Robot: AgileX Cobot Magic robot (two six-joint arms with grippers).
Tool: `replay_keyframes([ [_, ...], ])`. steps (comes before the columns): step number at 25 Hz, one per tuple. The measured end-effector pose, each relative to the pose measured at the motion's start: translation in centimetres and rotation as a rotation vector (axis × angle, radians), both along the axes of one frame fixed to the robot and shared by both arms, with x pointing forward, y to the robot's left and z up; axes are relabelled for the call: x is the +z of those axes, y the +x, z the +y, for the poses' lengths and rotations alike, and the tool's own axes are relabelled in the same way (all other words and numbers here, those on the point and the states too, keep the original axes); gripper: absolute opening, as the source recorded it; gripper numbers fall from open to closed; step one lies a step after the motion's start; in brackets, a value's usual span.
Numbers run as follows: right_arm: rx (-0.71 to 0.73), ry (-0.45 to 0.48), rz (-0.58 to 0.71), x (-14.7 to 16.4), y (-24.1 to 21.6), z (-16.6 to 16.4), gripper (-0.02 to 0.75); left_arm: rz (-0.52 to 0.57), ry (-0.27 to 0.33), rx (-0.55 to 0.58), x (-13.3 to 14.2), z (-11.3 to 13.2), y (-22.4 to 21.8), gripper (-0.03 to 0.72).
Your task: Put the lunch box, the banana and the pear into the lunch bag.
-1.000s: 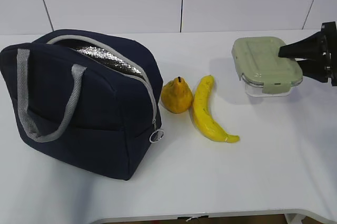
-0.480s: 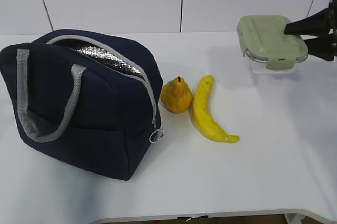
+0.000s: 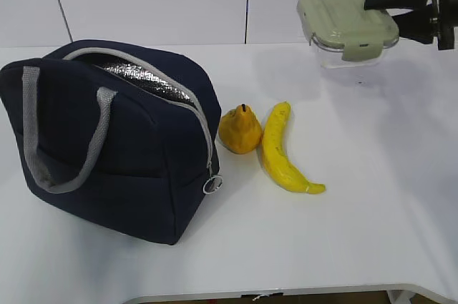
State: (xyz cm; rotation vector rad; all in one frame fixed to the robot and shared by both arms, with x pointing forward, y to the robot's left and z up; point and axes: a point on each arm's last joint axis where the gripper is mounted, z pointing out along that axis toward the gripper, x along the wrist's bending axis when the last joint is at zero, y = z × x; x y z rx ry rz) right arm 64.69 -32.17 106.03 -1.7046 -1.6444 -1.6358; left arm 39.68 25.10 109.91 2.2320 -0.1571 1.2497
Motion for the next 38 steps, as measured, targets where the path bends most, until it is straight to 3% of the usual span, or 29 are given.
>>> replay_keyframes([
  [6, 0.034, 0.004, -0.039, 2.5, 0.7, 1.8, 0.393, 0.005, 0.009, -0.043, 1.2, -0.9, 2.6, 0.305],
  [12, 0.068, -0.004, -0.050, 4.3, 1.0, 3.2, 0.393, 0.026, 0.122, -0.125, 0.0, -3.0, 5.1, 0.305],
  [21, 0.170, -0.033, -0.080, 5.8, 0.8, 7.1, 0.393, 0.066, 0.197, -0.093, -2.6, -3.6, 7.9, 0.305],
  [38, 0.306, -0.071, -0.109, 7.2, -0.1, 12.2, 0.393, 0.051, 0.250, -0.116, -3.9, -5.0, 8.9, 0.286],
])
